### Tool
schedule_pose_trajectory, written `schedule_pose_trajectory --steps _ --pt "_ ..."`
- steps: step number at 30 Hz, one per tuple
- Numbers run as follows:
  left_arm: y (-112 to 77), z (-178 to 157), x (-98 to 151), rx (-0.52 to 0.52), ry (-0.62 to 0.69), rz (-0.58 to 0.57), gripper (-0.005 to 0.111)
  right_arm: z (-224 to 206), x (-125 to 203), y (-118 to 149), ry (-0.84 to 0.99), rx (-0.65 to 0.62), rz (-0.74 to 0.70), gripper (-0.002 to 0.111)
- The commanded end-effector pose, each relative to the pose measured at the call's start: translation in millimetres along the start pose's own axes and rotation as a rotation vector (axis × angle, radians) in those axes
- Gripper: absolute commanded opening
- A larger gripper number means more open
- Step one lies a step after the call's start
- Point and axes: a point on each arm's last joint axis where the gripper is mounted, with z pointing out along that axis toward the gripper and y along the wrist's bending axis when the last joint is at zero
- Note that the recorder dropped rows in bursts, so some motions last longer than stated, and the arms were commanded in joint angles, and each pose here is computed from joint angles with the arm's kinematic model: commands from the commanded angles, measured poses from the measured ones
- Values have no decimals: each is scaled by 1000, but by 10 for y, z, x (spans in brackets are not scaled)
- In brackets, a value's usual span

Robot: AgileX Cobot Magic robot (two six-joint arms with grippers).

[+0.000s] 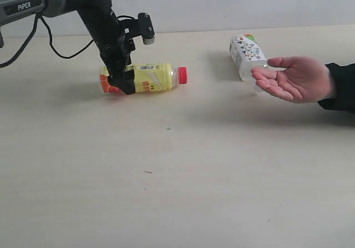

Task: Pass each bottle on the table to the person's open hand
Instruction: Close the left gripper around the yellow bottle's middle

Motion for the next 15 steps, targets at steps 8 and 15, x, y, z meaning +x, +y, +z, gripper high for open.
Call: schedule_pose_trajectory --steps 8,15 --pt "40 60 29 -27 10 -23 53 0 9 -6 -6 9 -4 0" --pt "44 42 41 -34 25 -65 1 0 9 -6 -6 9 -4 0"
